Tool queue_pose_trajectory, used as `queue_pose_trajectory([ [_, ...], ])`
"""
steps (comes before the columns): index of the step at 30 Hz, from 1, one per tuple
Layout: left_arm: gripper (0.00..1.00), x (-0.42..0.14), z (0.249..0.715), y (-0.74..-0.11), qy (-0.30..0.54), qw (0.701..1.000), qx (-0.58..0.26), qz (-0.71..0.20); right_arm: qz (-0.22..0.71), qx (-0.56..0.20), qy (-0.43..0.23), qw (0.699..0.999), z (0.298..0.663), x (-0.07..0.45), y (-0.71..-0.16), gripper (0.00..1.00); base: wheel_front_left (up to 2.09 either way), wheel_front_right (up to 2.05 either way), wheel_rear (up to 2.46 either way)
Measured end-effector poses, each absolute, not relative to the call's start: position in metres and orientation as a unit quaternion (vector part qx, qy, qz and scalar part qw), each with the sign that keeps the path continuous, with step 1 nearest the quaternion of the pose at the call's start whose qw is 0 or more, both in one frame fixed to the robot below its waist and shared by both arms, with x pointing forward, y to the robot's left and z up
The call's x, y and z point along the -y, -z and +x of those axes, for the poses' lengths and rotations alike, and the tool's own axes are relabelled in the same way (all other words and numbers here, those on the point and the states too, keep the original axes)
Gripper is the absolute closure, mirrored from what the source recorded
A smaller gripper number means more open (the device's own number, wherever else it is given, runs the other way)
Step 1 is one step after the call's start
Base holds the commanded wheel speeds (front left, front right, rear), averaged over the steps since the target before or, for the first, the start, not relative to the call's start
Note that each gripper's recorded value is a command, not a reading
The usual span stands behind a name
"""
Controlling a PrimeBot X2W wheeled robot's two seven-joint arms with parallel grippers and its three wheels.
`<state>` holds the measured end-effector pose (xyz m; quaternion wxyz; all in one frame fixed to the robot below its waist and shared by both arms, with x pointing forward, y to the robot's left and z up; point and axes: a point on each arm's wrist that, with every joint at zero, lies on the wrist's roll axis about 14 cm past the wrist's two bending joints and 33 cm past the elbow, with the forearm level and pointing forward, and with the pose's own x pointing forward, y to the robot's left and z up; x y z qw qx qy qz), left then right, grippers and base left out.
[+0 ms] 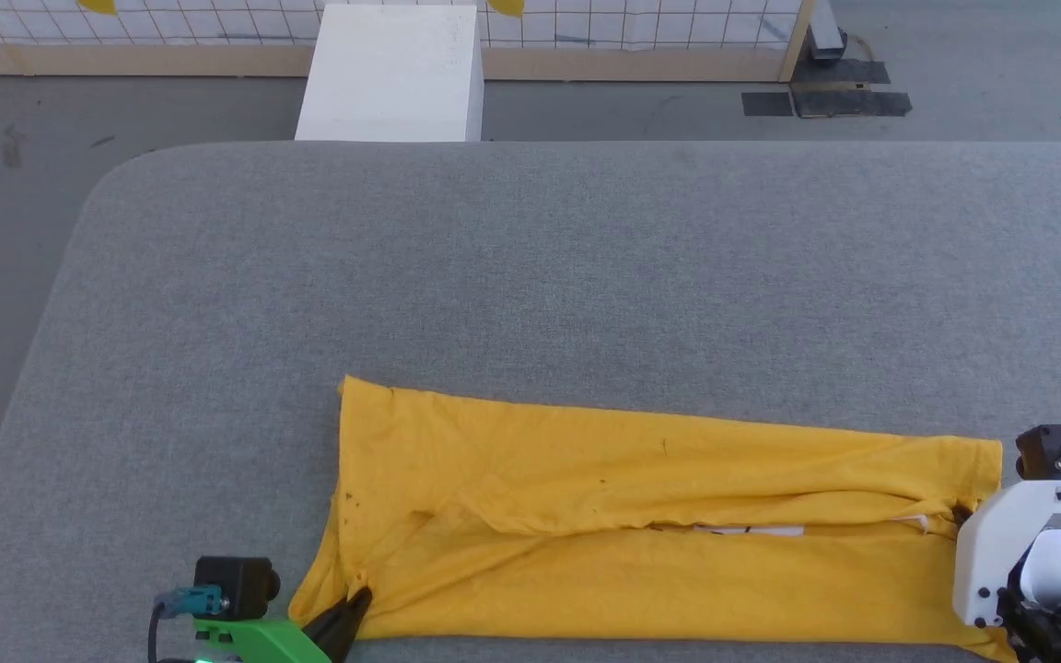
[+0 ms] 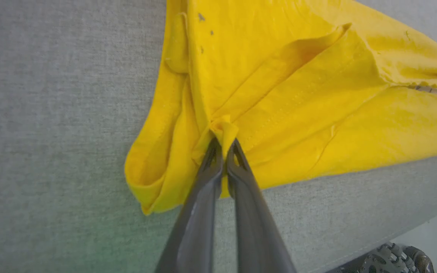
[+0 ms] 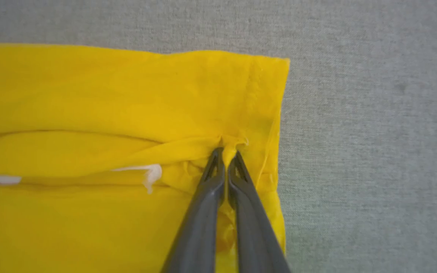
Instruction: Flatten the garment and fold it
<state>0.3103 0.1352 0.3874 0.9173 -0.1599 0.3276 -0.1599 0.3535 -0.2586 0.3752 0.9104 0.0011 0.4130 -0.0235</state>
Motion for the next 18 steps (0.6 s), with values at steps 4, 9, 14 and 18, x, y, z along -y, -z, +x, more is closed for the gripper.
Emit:
queue_pose_trajectory([
  [4, 0.00, -0.134, 0.318, -0.392, 0.154, 0.927, -0.301, -0.163, 0.018, -0.411, 0.028, 0.911, 0.350, 0.255, -0.379, 0.00, 0.00, 0.00, 0.00],
  [9, 0.00, -0.140, 0.336, -0.417, 0.132, 0.954, -0.220, -0.152, 0.046, -0.364, 0.038, 0.930, 0.348, 0.253, -0.394, 0.00, 0.00, 0.00, 0.00],
  [14, 0.00, -0.152, 0.360, -0.455, 0.096, 0.982, -0.110, -0.123, 0.066, -0.283, 0.048, 0.956, 0.353, 0.252, -0.418, 0.00, 0.00, 0.00, 0.00],
  [18, 0.00, -0.160, 0.380, -0.486, 0.076, 0.993, -0.033, -0.089, 0.082, -0.227, 0.061, 0.969, 0.357, 0.253, -0.434, 0.00, 0.00, 0.00, 0.00],
])
